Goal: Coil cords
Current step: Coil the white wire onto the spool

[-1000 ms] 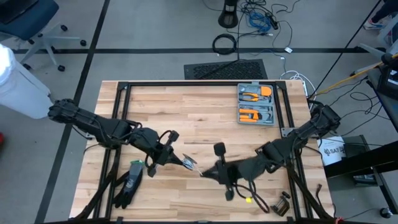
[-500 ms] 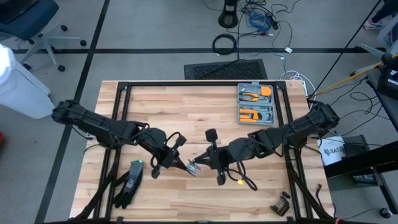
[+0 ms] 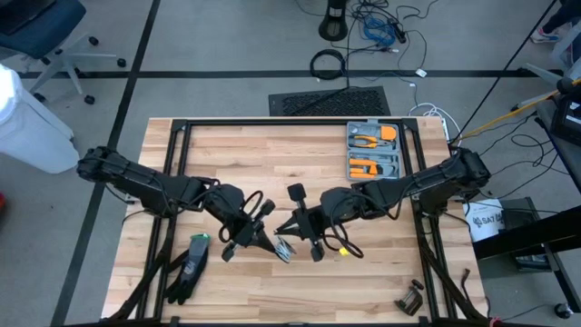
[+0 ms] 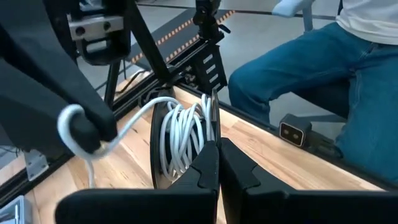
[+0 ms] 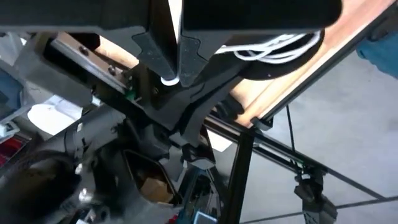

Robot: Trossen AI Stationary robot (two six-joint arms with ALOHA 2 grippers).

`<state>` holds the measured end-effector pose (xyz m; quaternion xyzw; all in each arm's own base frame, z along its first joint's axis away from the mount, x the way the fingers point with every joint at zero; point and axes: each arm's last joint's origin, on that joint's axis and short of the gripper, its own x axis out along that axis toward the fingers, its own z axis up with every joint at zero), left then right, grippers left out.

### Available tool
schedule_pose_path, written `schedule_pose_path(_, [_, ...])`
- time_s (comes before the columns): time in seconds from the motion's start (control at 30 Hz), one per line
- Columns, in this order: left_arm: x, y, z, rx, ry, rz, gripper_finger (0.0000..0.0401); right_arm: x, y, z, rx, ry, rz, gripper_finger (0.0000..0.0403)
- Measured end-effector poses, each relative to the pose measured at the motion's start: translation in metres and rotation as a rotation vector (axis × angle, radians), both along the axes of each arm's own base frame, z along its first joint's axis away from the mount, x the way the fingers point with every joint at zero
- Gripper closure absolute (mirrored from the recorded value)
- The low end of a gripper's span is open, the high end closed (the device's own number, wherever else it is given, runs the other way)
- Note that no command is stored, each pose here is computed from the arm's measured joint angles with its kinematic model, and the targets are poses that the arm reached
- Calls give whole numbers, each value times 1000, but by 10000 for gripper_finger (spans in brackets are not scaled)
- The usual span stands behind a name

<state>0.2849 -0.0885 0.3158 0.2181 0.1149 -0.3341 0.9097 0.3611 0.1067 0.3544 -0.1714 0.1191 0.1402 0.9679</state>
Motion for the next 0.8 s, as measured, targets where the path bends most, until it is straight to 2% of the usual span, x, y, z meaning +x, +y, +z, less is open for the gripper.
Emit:
schedule_pose_path(0.47, [1,-2,5,10,-82,-61,401,18,-6,-22,35,62,30,403])
schedule_pose_path(0.8, [-1,-7,7,15,-112,-104,401,17,-7,-27,80,124,13,403])
